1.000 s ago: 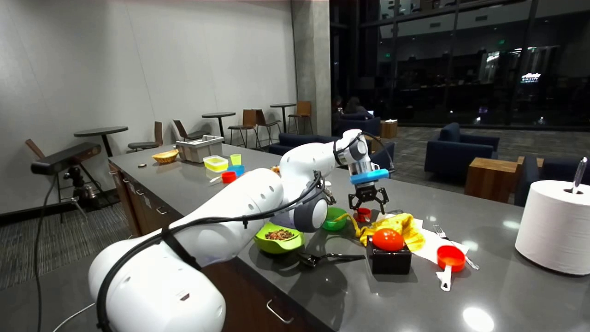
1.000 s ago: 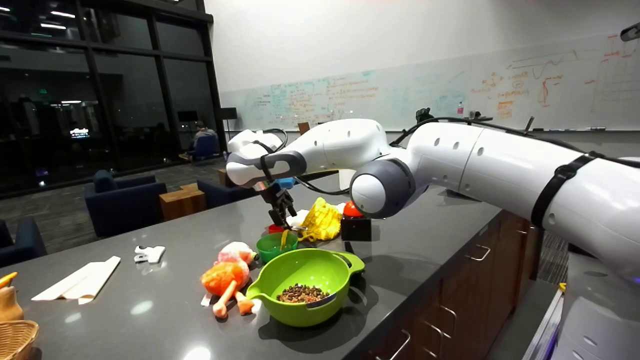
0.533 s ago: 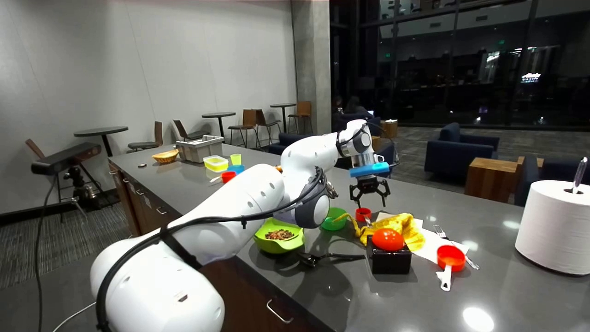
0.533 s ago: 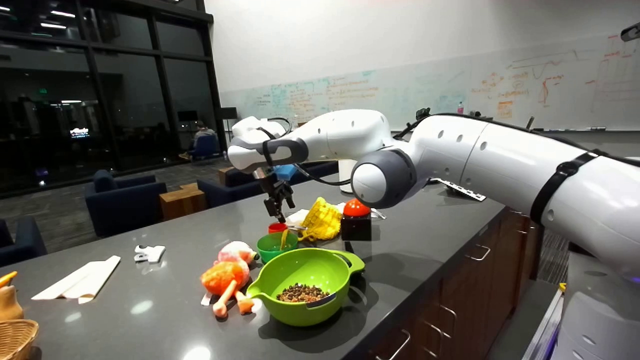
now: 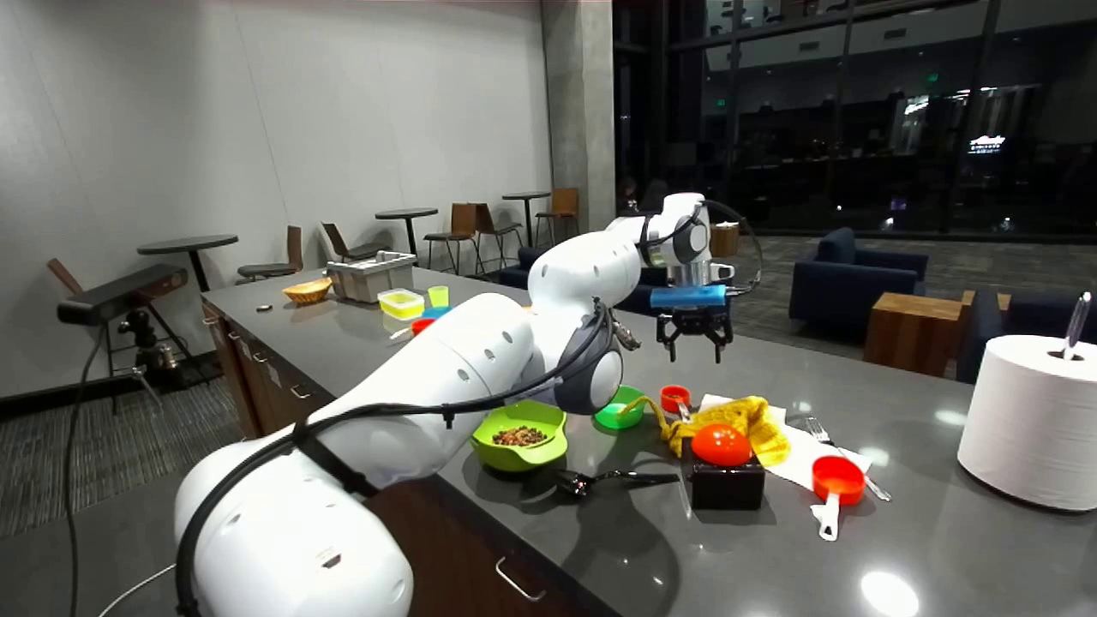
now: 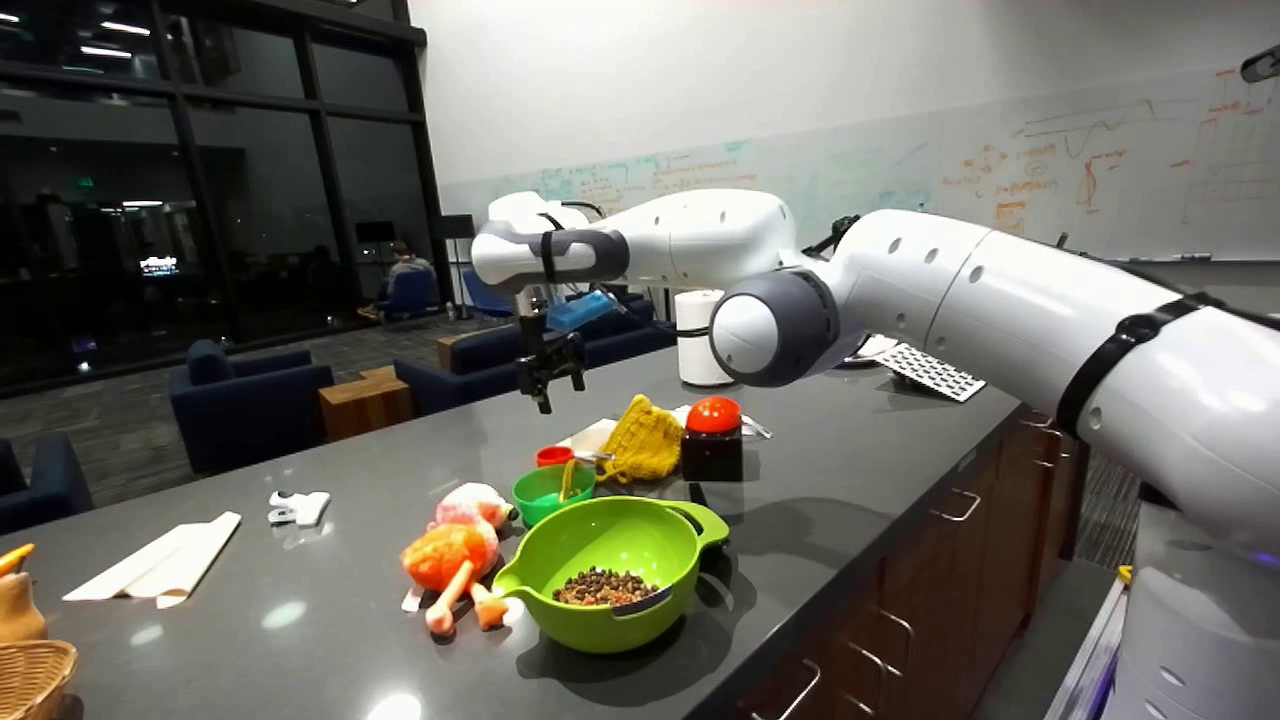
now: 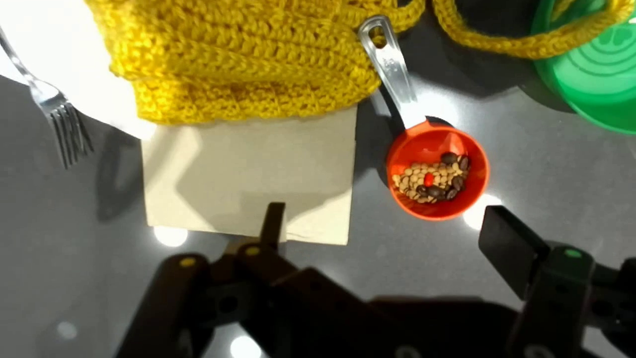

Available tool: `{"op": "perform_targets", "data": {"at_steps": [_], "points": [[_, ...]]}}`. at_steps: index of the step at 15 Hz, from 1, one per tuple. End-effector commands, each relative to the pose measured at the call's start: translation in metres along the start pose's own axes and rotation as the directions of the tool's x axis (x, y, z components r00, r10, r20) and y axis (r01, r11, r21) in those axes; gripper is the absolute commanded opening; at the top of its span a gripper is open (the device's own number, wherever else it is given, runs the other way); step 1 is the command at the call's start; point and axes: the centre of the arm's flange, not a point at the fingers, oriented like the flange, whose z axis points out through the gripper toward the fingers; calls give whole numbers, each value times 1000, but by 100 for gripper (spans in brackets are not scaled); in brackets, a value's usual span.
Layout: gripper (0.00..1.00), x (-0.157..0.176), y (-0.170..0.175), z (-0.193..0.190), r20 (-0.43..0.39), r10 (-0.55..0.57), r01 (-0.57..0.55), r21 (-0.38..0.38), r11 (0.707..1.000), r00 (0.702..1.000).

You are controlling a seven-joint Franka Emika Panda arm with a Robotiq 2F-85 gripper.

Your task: Pour the contents from the measuring cup on the left into the light green bowl.

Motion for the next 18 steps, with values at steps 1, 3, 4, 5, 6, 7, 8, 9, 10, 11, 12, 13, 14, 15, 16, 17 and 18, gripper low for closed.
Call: {"op": "perform_targets", "data": {"at_steps": [1, 3, 4, 5, 6, 7, 8, 9, 10, 11, 12, 13, 14, 15, 16, 17, 18], "points": [[100, -75, -8, -18, 10, 51, -51, 5, 999, 999], [100, -81, -7, -27, 61, 42, -43, 17, 999, 997], [100, -85, -8, -31, 94, 42, -44, 19, 999, 995], [100, -90, -8, -35, 122, 39, -43, 31, 999, 992], [100, -95, -10, -39, 148, 46, -52, 36, 998, 988], [100, -100, -11, -43, 164, 58, -65, 34, 997, 985], [100, -104, -12, -48, 170, 73, -79, 33, 996, 983], [100, -108, -13, -52, 170, 93, -100, 30, 995, 981], [100, -111, -13, -56, 156, 117, -123, 30, 992, 981], [100, -112, -13, -61, 146, 145, -152, 34, 988, 979], [100, -113, -14, -66, 135, 166, -174, 44, 984, 977], [100, -114, -15, -70, 119, 198, -205, 50, 978, 973], [100, -115, -15, -75, 104, 226, -232, 57, 971, 969], [100, -116, -15, -80, 92, 255, -262, 68, 963, 962], [100, -116, -16, -85, 85, 285, -291, 76, 954, 955], [100, -116, -16, -89, 74, 311, -317, 86, 945, 948], [100, -116, -17, -94, 67, 335, -341, 91, 936, 940]]}}
